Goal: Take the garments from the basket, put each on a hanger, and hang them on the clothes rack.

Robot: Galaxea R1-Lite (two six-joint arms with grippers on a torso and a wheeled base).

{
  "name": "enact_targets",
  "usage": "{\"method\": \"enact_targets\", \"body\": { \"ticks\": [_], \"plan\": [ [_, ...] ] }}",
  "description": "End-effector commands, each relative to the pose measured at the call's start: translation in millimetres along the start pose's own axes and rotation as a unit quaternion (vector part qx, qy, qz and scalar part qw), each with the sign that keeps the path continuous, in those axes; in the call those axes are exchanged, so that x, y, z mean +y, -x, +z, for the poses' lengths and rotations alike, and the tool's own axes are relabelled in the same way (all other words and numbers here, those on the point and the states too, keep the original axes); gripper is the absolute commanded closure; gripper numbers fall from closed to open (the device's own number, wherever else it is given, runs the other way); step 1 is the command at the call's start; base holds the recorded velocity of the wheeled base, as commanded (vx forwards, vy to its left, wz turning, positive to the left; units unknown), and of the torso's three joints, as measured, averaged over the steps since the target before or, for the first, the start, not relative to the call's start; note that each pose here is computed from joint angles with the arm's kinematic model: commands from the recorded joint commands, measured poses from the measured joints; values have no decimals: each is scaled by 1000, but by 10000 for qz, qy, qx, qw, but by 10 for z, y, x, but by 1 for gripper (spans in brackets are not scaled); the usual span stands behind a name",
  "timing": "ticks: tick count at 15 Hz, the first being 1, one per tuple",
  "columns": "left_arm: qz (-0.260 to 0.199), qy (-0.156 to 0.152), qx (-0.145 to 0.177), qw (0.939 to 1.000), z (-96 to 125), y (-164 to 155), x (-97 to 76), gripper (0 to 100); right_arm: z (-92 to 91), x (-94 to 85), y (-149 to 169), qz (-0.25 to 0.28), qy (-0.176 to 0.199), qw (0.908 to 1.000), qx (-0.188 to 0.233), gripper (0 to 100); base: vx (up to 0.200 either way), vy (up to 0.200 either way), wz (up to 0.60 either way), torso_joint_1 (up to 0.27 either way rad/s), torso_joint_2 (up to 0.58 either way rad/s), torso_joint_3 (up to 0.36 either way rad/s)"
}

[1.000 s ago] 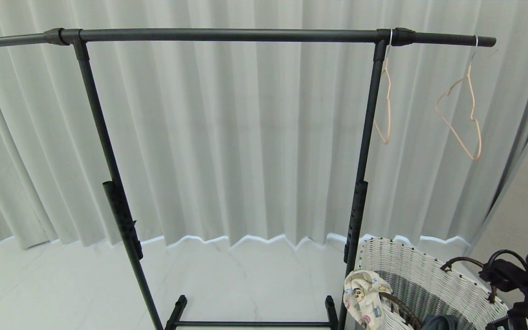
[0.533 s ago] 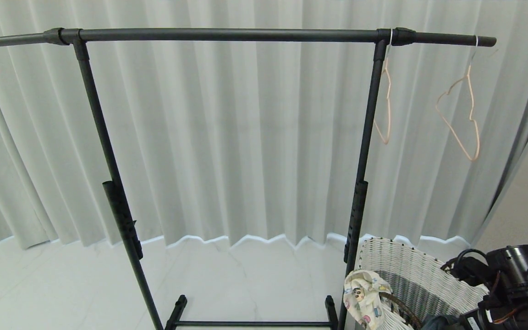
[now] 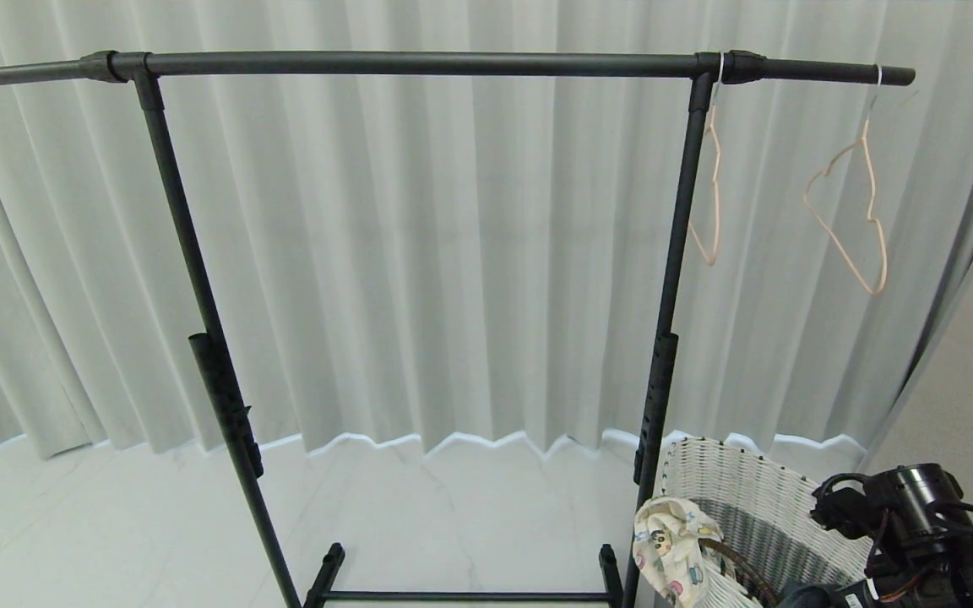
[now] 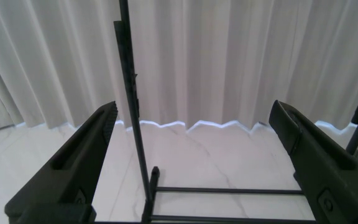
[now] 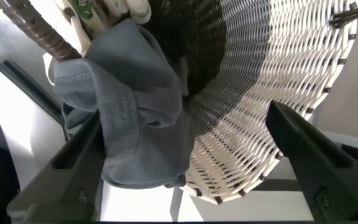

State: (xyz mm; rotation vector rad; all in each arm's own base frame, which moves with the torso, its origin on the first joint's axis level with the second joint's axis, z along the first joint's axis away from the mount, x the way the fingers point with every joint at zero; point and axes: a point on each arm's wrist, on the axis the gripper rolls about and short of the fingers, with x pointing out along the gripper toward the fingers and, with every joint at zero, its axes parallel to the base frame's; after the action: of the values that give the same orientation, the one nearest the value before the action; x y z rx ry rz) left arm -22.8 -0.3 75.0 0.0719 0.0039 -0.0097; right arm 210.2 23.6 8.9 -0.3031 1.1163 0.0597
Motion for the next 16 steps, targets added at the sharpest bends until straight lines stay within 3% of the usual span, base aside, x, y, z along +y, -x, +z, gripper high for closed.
{"method": "enact_targets", "body": {
  "ticks": [1, 7, 10, 13, 16],
  "plan": [
    [2, -1, 2, 10000, 0, 0, 0, 0, 5, 3, -5, -1, 8, 10000, -8, 100, 0, 0, 0, 0, 0, 0],
    [2, -1, 2, 10000, 0, 0, 0, 0, -41, 23, 120, 24, 30, 9999, -168, 100, 0, 0, 0, 0, 0, 0],
    [2, -1, 2, 10000, 0, 0, 0, 0, 5, 10, 429, 6, 24, 9961, -885, 100, 0, 0, 0, 0, 0, 0],
    [2, -1, 2, 10000, 0, 0, 0, 0, 77, -33, 827, -73, -33, 9839, -1788, 100, 0, 0, 0, 0, 0, 0],
    [2, -1, 2, 10000, 0, 0, 0, 0, 135, -113, 1448, -60, -18, 9721, -2344, 100, 0, 0, 0, 0, 0, 0]
  ]
}}
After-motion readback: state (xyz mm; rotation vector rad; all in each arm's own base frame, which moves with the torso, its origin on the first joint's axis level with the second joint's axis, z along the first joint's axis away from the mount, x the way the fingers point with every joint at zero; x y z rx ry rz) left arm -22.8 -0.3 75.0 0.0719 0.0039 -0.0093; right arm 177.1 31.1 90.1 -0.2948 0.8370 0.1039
